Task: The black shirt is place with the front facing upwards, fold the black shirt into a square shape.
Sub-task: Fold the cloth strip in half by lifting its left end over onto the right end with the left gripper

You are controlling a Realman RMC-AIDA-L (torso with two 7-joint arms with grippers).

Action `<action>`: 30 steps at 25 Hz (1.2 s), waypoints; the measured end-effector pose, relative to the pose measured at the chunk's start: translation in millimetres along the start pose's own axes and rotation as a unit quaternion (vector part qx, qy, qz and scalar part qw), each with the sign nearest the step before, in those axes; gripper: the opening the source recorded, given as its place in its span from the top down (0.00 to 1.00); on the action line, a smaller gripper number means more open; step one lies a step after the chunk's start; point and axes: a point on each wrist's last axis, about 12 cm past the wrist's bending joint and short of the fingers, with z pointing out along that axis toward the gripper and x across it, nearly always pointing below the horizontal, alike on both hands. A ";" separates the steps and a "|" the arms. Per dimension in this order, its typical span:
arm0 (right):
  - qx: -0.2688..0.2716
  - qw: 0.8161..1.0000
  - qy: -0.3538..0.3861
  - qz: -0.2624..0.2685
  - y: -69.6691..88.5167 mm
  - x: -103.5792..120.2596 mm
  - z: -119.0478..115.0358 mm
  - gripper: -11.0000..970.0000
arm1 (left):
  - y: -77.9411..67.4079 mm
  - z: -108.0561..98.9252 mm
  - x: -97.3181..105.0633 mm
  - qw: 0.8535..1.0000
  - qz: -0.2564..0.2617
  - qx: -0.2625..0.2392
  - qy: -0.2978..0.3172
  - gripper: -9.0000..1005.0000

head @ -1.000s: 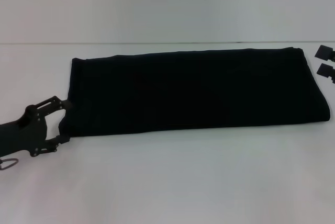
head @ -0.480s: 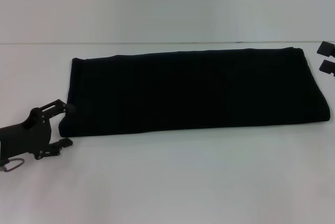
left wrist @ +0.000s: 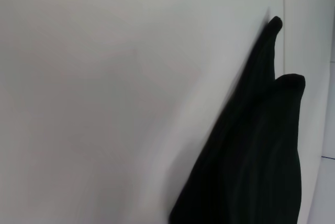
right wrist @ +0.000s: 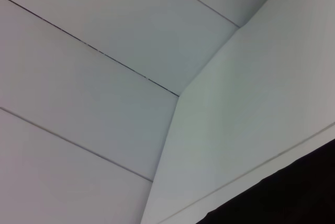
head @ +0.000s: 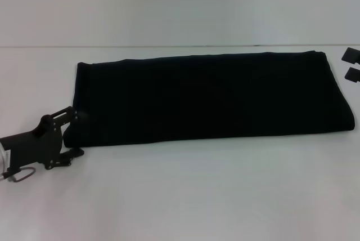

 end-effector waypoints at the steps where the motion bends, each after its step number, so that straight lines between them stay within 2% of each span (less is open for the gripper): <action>1: 0.001 1.000 0.000 0.000 -0.3 0.2 -0.3 0.15 | -1.6 1.9 0.1 1.000 0.001 0.000 0.000 0.07; 10: 0.007 1.000 -0.004 0.004 -3.5 2.2 -2.0 0.15 | -19.8 18.4 -0.3 1.000 0.020 0.005 0.001 0.07; 12: 0.008 1.000 -0.004 0.002 -3.9 2.4 -2.2 0.15 | -26.5 19.9 -1.2 0.999 0.033 0.019 0.001 0.07; 16: 0.011 1.000 -0.006 0.002 -4.6 2.1 -2.2 0.15 | -43.4 16.1 -0.4 0.993 0.076 0.094 0.003 0.07; 18: 0.012 1.000 -0.007 0.002 -4.9 1.8 -2.1 0.15 | -39.1 13.3 -0.5 0.993 0.072 0.095 0.002 0.07; 24: 0.015 1.000 -0.009 0.003 -6.1 2.1 -2.4 0.15 | -13.1 3.8 2.1 0.997 0.034 0.063 0.003 0.07; 30: 0.015 1.000 -0.009 0.004 -6.2 2.9 -2.1 0.15 | -3.1 0.5 3.7 0.999 0.019 0.031 0.014 0.07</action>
